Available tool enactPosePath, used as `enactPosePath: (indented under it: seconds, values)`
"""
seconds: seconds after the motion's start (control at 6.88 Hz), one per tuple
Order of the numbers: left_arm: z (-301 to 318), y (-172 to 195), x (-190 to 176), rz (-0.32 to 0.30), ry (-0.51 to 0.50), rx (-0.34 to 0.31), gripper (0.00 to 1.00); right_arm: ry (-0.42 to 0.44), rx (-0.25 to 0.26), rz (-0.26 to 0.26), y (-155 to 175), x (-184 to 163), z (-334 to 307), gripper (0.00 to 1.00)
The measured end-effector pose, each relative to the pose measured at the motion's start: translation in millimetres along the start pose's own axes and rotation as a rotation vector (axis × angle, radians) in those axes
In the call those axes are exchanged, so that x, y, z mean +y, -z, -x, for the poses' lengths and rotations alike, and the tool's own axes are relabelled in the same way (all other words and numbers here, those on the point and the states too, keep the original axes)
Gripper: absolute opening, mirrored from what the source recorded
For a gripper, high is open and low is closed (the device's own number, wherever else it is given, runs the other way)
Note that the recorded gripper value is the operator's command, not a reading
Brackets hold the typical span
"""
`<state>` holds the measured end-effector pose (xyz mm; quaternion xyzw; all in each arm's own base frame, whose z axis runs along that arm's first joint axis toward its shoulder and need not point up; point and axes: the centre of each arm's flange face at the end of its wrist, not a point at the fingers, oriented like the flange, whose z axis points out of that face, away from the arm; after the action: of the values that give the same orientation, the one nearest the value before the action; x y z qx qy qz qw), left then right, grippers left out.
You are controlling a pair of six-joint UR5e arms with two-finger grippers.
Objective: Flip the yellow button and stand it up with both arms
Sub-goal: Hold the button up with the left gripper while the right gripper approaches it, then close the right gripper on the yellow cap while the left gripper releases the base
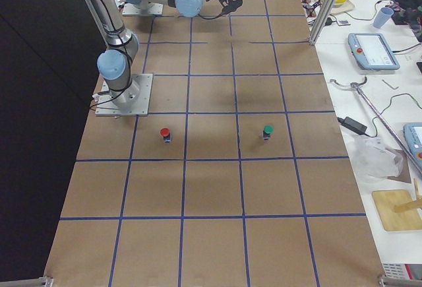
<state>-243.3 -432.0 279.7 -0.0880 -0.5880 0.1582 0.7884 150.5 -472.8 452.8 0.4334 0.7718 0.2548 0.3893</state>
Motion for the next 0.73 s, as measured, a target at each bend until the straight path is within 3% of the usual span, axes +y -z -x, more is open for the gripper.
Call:
enactPosePath:
  seconds: [0.73]
  values:
    - [-5.3, -3.6, -12.1, 0.006, 0.011, 0.003, 0.05, -0.049, -0.008, 0.003, -0.5, 4.6, -0.4, 0.84]
